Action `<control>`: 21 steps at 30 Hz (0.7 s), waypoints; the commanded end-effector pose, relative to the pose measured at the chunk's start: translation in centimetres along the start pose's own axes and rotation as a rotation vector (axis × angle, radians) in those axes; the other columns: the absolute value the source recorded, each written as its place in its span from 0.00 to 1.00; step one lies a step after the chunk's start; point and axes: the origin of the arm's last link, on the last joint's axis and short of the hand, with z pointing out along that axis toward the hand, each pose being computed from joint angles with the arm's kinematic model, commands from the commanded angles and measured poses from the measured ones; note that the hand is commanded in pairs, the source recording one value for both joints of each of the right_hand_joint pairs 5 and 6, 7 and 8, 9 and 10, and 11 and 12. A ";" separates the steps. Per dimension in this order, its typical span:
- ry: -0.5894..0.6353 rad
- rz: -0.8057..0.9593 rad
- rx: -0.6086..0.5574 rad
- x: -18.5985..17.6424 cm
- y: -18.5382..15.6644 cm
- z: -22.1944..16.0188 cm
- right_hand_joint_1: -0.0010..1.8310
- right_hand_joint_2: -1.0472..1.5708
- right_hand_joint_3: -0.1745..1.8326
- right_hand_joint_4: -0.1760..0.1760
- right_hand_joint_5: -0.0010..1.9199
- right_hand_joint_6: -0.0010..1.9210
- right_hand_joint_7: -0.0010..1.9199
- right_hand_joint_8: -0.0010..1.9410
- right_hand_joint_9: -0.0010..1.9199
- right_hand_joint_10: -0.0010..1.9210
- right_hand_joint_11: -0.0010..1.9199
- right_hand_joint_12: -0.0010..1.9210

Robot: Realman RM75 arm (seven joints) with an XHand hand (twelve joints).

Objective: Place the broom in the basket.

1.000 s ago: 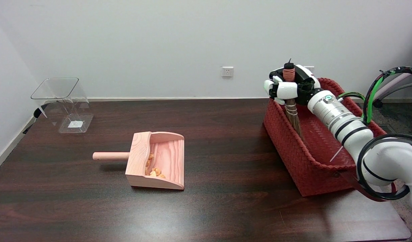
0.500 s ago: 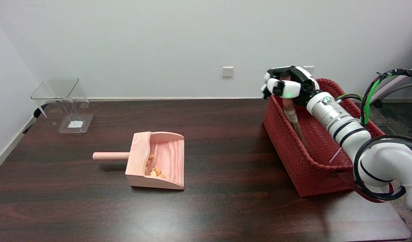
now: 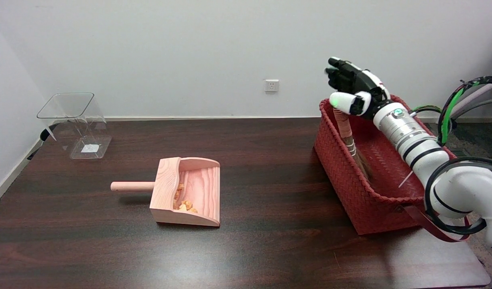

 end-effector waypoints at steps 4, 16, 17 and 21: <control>0.193 -0.185 0.213 4.1 -6.6 0.1 0.61 0.09 1.00 0.50 0.09 0.09 0.09 0.08 0.09 0.09 0.09 0.09; 0.173 -0.209 0.275 2.8 -8.4 0.8 0.59 0.12 1.00 0.50 0.09 0.09 0.06 0.06 0.09 0.09 0.09 0.09; 0.166 -0.214 0.276 2.7 -8.4 0.8 0.59 0.12 1.00 0.50 0.09 0.09 0.06 0.06 0.09 0.09 0.09 0.09; 0.169 -0.251 0.289 2.6 -8.6 0.7 0.59 0.13 1.00 0.50 0.09 0.09 0.05 0.05 0.09 0.09 0.09 0.09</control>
